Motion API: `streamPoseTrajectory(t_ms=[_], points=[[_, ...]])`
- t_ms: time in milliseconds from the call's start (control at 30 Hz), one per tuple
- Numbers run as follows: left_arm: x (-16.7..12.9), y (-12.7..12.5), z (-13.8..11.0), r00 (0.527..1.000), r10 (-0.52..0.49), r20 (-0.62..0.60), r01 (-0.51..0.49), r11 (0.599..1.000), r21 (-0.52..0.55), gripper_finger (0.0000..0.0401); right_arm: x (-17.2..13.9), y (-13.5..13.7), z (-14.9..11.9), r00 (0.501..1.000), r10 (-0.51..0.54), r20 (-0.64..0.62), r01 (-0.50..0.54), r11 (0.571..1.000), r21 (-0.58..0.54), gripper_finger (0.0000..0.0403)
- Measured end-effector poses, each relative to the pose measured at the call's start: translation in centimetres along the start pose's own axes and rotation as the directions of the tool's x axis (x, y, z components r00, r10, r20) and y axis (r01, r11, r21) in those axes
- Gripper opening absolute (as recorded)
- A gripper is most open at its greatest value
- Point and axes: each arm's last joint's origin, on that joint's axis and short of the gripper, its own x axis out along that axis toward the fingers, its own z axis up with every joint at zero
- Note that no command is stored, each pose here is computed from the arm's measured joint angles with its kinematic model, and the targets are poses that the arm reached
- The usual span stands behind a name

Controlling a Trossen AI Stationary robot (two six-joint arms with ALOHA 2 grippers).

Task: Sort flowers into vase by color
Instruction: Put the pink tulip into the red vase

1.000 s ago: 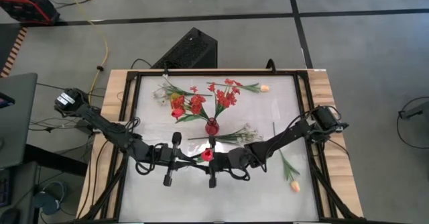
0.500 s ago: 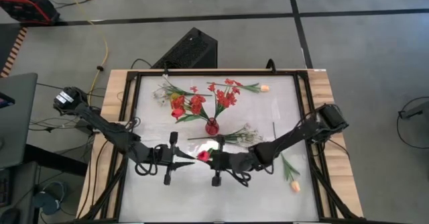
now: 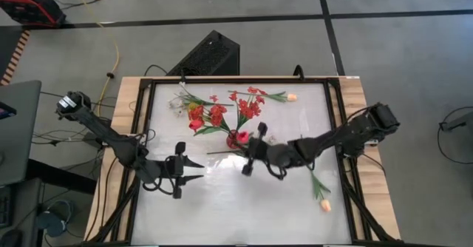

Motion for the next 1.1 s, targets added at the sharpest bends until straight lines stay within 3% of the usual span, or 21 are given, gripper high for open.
streamPoseTrajectory(t_ms=[267, 467, 667, 1100], points=[[0.1, 0.7, -4.0, 0.994, 0.103, -0.043, -0.104, 0.994, -0.024, 0.0126, 2.3, -3.3, -0.1, 1.000, -0.022, -0.016, 0.022, 1.000, 0.020, 0.0025], [0.0, 1.3, -6.6, 0.994, 0.107, -0.024, -0.109, 0.990, -0.088, 0.0126, 2.6, -3.8, -0.2, 0.999, -0.036, -0.027, 0.036, 0.999, 0.009, 0.0025], [-0.1, 1.7, -7.8, 0.994, 0.106, -0.003, -0.105, 0.988, -0.116, 0.0126, 2.9, -4.4, -0.4, 0.996, -0.078, -0.039, 0.077, 0.997, -0.011, 0.0025], [-0.2, 1.8, -7.9, 0.992, 0.126, -0.001, -0.125, 0.984, -0.128, 0.0125, 3.1, -5.7, -3.1, 0.993, -0.109, -0.040, 0.111, 0.992, 0.056, 0.0025]])
